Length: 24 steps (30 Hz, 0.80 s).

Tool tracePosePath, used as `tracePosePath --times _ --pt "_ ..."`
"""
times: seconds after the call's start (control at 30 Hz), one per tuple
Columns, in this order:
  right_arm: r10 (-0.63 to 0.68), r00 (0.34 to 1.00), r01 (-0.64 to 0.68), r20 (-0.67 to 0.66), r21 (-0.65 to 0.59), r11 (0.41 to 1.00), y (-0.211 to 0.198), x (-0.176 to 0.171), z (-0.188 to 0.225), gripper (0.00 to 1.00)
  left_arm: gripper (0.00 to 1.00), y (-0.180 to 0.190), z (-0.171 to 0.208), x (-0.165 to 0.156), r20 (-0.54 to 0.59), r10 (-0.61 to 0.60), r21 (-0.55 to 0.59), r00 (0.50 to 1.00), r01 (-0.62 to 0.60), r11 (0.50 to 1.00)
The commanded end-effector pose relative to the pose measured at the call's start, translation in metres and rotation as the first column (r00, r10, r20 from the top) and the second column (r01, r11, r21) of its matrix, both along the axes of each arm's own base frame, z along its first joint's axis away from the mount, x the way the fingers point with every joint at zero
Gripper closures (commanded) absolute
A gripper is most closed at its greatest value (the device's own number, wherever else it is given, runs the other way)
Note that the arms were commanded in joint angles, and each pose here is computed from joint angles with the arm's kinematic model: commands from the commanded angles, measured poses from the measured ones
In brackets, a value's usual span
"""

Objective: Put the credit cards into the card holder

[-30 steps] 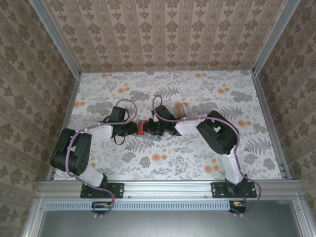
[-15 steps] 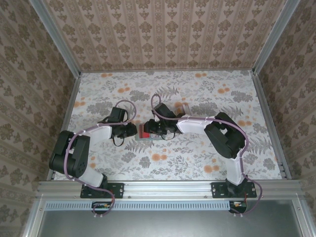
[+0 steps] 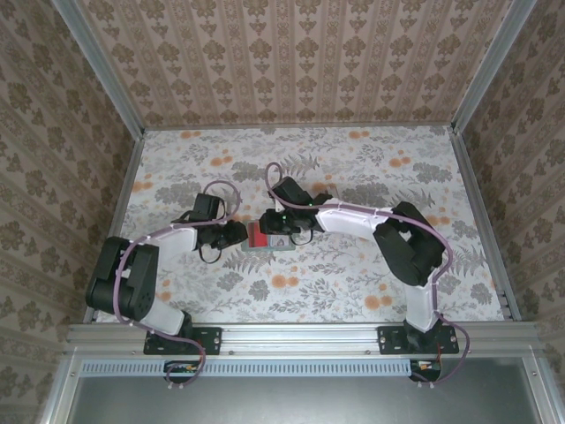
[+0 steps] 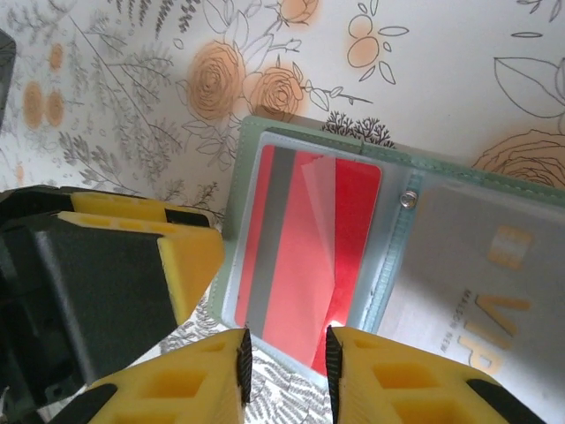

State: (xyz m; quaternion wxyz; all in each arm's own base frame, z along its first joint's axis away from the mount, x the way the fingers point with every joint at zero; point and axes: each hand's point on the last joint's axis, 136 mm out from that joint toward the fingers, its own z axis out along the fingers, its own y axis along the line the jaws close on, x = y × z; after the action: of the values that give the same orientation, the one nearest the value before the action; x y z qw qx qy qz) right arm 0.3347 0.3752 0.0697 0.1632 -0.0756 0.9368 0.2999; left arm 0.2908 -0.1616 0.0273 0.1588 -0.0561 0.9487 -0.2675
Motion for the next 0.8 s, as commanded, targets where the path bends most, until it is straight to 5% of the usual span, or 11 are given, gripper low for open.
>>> tracePosePath --times 0.0,0.47,0.77 --pt "0.045 0.999 -0.046 -0.027 -0.043 0.998 0.005 -0.004 -0.018 0.68 0.66 -0.006 -0.007 -0.006 -0.044 0.002 -0.054 0.999 -0.004 0.999" --pt "0.061 0.994 -0.069 -0.087 -0.094 0.993 0.006 -0.007 -0.06 0.72 0.68 -0.035 0.018 0.003 -0.034 0.008 -0.284 0.999 -0.018 0.959" --pt "0.064 0.994 -0.071 -0.092 -0.076 0.995 0.006 -0.007 -0.059 0.71 0.71 -0.032 0.048 0.006 0.025 0.02 -0.276 0.999 -0.012 0.961"
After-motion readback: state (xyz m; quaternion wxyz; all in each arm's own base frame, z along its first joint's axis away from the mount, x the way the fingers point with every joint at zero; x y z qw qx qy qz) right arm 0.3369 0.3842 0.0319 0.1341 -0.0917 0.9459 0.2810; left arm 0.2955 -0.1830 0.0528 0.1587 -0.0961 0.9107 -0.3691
